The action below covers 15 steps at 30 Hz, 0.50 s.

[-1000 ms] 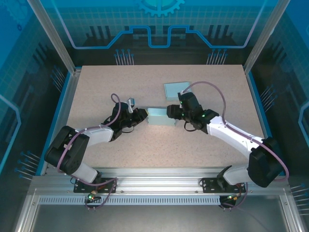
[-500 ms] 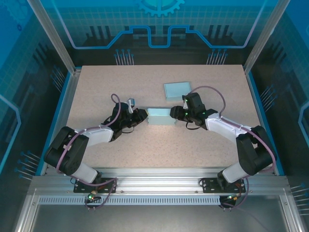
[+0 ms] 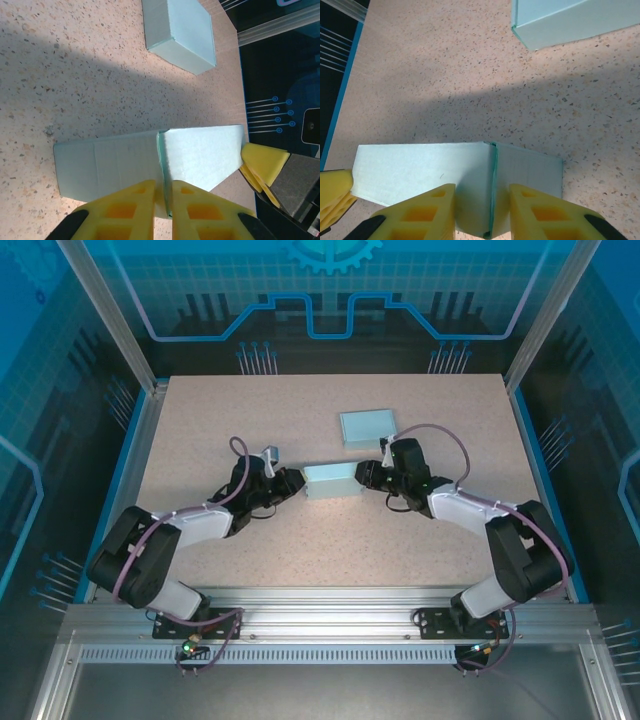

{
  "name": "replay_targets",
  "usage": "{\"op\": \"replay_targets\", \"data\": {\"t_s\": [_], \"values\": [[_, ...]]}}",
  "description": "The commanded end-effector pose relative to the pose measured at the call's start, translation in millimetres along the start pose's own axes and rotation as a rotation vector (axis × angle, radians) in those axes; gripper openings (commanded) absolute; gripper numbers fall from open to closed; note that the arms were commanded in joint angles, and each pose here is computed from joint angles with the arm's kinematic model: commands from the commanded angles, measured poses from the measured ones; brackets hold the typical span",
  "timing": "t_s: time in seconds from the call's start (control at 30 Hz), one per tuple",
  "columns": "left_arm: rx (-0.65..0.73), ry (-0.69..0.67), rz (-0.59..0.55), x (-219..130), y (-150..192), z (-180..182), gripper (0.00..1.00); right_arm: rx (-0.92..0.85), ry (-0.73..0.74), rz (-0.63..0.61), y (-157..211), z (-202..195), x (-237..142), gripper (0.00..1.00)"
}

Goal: Fold the paper box

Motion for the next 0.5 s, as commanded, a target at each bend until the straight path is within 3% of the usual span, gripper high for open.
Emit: {"op": "replay_targets", "data": {"t_s": [0.0, 0.33, 0.47], "values": [[-0.016, -0.200, 0.154, -9, 46, 47, 0.15, 0.001, 0.172, 0.188, 56, -43, 1, 0.31], [0.056, -0.169, 0.166, -22, 73, 40, 0.19, -0.063, 0.197, 0.167, 79, -41, -24, 0.33], [0.100, -0.149, 0.142, -33, 69, 27, 0.30, -0.104, 0.210, 0.134, 73, -27, -42, 0.39]]}}
Point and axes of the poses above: each hand's point on the last joint's axis, 136 mm out from that joint toward the fingers, its own x axis out along the fingers, its own z axis along the line the jaws close on, y = z × x, the point moved 7 cm from there along -x, back along the fingers, and after that the axes turned 4 degrees about x, right-handed, at the moved point
